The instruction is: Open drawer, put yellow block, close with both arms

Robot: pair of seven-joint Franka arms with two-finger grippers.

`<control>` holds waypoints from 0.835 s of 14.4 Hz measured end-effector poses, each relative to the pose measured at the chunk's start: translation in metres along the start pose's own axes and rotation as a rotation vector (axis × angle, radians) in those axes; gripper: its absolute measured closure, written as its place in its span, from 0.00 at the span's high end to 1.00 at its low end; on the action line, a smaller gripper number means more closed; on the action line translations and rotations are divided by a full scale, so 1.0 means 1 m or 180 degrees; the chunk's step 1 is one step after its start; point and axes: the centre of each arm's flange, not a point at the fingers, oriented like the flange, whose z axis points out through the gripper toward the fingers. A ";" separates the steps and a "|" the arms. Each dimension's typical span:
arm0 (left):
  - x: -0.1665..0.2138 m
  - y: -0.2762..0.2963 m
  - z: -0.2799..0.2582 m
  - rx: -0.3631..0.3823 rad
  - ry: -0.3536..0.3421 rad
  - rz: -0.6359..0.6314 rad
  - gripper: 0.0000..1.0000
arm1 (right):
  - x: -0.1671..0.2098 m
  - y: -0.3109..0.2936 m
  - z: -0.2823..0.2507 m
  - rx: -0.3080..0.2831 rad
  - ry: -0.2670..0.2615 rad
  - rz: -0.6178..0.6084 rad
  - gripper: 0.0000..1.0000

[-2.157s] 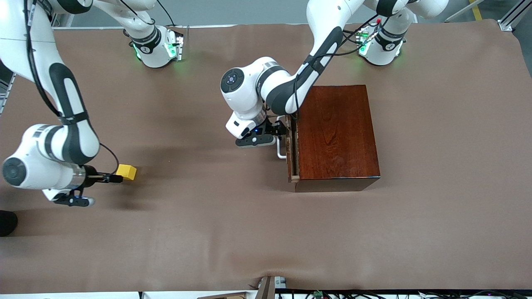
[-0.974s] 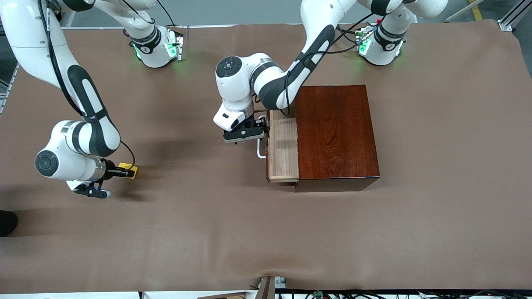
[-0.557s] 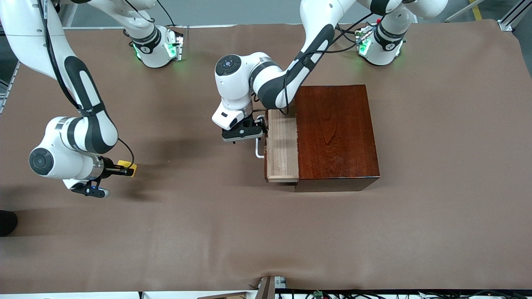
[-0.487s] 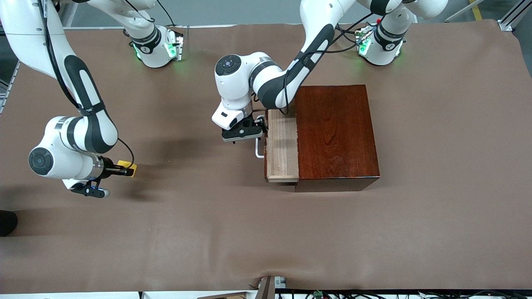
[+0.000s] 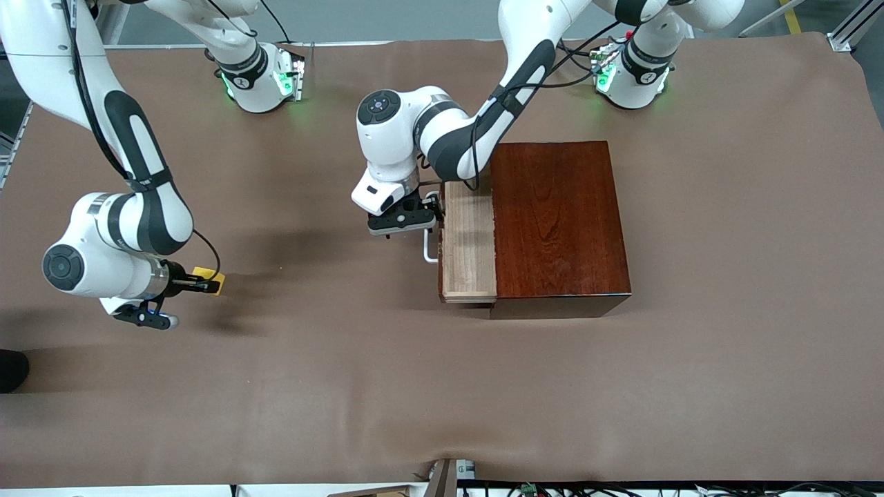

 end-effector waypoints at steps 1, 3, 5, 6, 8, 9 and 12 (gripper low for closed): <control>0.000 0.001 -0.001 -0.0004 0.0002 0.0001 1.00 | 0.001 0.000 -0.003 0.0002 0.0018 0.0000 0.56; 0.000 0.001 -0.002 0.0004 0.0001 0.0001 1.00 | 0.004 -0.001 -0.011 0.0010 0.0073 -0.0001 0.56; -0.002 0.002 -0.006 0.0037 -0.0017 0.0006 1.00 | 0.007 0.000 -0.028 0.0020 0.0147 0.0002 0.56; -0.003 0.003 -0.008 0.0054 -0.0024 0.0013 1.00 | 0.006 0.001 -0.039 0.0020 0.0128 0.0006 0.56; -0.008 0.005 -0.010 0.0056 -0.0035 0.0023 1.00 | 0.005 0.003 -0.066 0.0015 0.0030 0.0014 0.56; -0.012 0.009 -0.013 0.0032 -0.0041 0.0023 1.00 | 0.006 0.003 -0.080 0.0017 0.0020 0.0017 0.56; -0.026 0.017 -0.018 0.0004 -0.0040 0.0033 1.00 | 0.013 0.006 -0.112 0.0035 0.0119 0.0031 0.56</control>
